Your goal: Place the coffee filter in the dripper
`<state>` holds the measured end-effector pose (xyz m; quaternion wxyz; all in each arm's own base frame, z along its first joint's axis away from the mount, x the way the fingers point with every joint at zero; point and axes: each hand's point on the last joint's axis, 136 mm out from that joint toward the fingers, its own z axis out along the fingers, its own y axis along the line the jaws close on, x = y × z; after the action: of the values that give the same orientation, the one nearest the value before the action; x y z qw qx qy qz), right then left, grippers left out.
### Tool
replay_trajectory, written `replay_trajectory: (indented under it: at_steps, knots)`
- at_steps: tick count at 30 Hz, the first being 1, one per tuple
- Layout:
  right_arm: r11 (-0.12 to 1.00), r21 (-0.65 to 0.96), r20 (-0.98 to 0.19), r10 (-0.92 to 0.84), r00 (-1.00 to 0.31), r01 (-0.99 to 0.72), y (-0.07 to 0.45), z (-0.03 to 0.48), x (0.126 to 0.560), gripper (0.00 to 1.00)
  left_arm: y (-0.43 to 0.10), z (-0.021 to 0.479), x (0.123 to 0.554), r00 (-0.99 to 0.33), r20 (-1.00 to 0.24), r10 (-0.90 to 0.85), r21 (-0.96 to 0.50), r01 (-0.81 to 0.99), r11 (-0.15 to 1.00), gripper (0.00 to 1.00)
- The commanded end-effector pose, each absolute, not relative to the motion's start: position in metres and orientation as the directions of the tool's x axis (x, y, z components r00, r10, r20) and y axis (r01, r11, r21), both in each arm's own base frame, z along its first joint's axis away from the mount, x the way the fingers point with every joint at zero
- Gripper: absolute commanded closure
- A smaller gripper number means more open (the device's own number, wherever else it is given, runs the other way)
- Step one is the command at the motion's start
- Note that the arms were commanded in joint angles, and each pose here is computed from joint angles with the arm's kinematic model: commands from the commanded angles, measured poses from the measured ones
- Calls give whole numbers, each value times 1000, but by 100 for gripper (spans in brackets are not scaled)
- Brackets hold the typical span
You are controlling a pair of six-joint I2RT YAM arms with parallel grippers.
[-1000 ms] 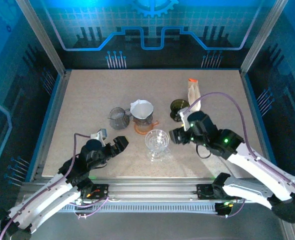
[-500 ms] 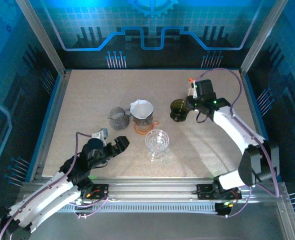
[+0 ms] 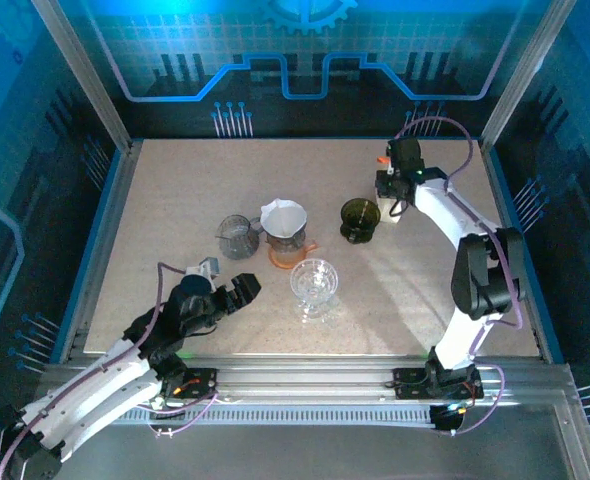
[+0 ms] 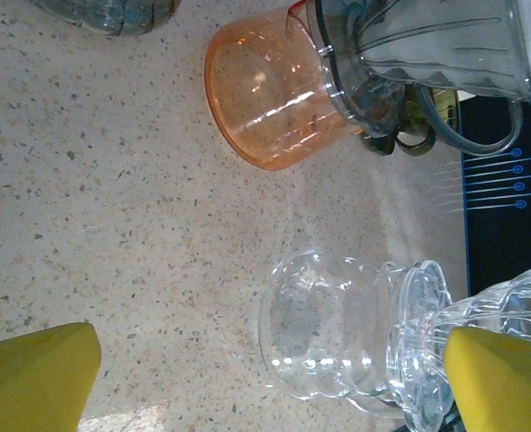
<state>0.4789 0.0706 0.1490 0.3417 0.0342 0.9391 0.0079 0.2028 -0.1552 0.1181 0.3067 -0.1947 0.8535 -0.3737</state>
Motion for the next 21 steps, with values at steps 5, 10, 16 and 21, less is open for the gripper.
replay_trajectory:
  at_steps: [5,10,16,21]
  knots:
    - [994,47,-675,106,-730,101,65,151,502,79,-162,134,207,-734,-412,-539,-762,-46,645,1]
    - [994,19,-666,92,-740,107,63,151,512,81,-162,132,208,-736,-416,-534,-754,-49,655,1]
    - [987,5,-672,121,-731,158,56,149,517,82,-162,130,209,-736,-417,-532,-751,-51,659,1]
    - [972,28,-686,189,-703,234,50,149,520,82,-163,129,211,-738,-418,-530,-748,-51,661,1]
